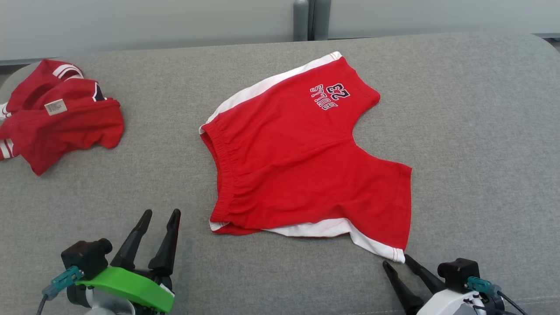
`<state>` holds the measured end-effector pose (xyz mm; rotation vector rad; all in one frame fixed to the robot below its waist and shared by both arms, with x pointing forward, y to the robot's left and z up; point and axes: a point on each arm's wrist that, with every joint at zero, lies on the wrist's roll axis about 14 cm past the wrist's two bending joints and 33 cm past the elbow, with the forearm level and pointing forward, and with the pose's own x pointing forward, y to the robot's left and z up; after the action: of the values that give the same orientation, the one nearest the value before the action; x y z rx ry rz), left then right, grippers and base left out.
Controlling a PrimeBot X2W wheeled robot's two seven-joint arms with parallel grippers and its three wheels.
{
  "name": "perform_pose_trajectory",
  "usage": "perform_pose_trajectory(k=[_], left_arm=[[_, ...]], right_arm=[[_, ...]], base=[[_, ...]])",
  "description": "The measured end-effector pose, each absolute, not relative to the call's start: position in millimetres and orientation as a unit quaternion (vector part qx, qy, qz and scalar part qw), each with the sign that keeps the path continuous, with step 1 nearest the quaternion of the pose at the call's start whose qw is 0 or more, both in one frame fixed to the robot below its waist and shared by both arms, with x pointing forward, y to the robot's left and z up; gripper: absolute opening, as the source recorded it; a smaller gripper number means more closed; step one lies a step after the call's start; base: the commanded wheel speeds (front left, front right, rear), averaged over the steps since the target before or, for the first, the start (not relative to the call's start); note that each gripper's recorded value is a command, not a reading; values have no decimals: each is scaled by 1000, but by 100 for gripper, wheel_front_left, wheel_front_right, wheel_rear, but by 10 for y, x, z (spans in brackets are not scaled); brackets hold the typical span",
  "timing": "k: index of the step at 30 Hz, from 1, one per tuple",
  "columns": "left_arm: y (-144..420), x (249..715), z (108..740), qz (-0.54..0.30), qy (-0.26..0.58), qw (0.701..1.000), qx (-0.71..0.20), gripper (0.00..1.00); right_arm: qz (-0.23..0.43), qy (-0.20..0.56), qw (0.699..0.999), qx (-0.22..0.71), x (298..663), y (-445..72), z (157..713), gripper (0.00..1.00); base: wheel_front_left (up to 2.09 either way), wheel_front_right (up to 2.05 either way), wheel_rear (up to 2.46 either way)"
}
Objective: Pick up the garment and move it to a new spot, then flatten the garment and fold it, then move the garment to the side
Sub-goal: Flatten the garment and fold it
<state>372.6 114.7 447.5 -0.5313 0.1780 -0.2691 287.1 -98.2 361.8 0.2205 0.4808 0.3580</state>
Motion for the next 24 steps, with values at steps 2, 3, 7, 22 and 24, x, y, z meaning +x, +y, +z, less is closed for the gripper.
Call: perform_pose_trajectory(k=[2, 3, 7, 22, 24], left_arm=[[1182, 3743, 4519, -129, 79, 953, -261, 100], [1199, 3746, 4529, -127, 76, 954, -260, 100], [1228, 3704, 4493, -120, 81, 955, -260, 100], [1254, 3715, 4519, -111, 72, 956, -261, 100], [1224, 3720, 4531, -116, 71, 957, -258, 100]], right_arm=[[179, 238, 949, 104, 2888, -974, 3604, 47], [180, 239, 949, 104, 2899, -974, 3599, 48], [179, 238, 949, 104, 2935, -959, 3595, 43], [173, 243, 954, 45, 3092, -1351, 3578, 0], [169, 247, 954, 30, 3083, -1462, 3563, 0]], base=[[0, 0, 0], [0, 0, 0], [0, 0, 0], [0, 0, 0], [0, 0, 0]])
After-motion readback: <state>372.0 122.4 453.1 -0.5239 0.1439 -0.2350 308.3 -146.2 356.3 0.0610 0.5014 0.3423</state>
